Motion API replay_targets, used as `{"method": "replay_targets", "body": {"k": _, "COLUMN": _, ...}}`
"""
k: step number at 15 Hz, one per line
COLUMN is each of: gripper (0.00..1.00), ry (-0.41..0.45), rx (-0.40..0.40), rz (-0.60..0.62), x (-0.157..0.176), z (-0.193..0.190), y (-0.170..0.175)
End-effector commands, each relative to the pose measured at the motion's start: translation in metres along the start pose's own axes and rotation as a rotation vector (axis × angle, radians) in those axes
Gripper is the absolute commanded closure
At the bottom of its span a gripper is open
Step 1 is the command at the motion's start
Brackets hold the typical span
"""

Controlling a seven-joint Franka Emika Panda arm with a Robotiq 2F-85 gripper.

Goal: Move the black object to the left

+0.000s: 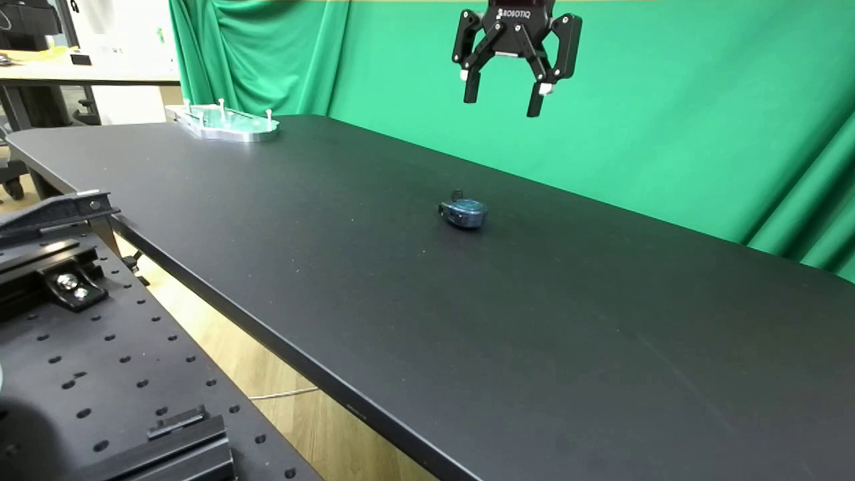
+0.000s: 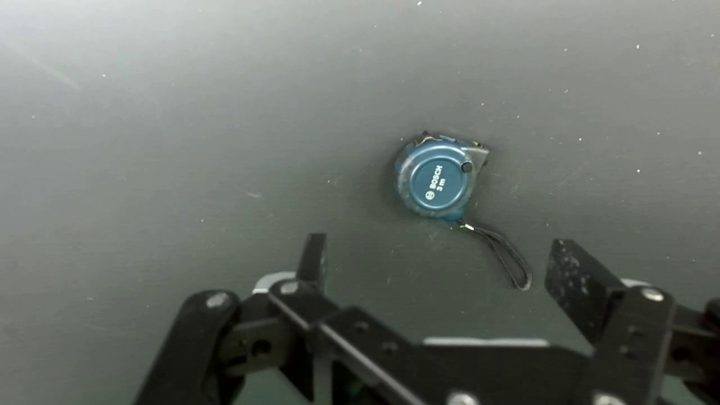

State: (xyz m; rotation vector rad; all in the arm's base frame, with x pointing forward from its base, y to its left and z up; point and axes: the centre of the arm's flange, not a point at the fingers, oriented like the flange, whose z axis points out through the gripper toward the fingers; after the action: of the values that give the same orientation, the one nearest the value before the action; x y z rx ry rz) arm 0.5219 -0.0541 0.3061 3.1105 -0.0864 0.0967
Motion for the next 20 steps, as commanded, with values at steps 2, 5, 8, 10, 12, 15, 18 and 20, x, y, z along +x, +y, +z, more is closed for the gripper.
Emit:
{"method": "replay_targets", "body": {"k": 2, "gripper": 0.0, "ry": -0.019, "rx": -0.006, "rz": 0.026, "x": 0.0, "z": 0.022, "y": -0.008}}
{"method": "replay_targets", "body": {"k": 5, "gripper": 0.0, "ry": -0.045, "rx": -0.013, "rz": 0.043, "x": 0.003, "z": 0.048, "y": -0.012}}
{"method": "replay_targets", "body": {"k": 8, "gripper": 0.0, "ry": -0.044, "rx": -0.019, "rz": 0.08, "x": 0.009, "z": 0.077, "y": -0.012}}
{"method": "replay_targets", "body": {"k": 10, "gripper": 0.0, "ry": -0.027, "rx": -0.026, "rz": 0.102, "x": 0.014, "z": 0.096, "y": -0.01}}
{"method": "replay_targets", "body": {"k": 12, "gripper": 0.0, "ry": -0.012, "rx": -0.017, "rz": 0.124, "x": 0.019, "z": 0.11, "y": -0.01}}
{"method": "replay_targets", "body": {"k": 15, "gripper": 0.0, "ry": -0.021, "rx": 0.013, "rz": 0.147, "x": 0.026, "z": 0.125, "y": -0.017}}
{"method": "replay_targets", "body": {"k": 18, "gripper": 0.0, "ry": -0.033, "rx": 0.026, "rz": 0.149, "x": 0.029, "z": 0.135, "y": -0.024}}
{"method": "replay_targets", "body": {"k": 20, "gripper": 0.0, "ry": -0.043, "rx": 0.029, "rz": 0.148, "x": 0.032, "z": 0.14, "y": -0.026}}
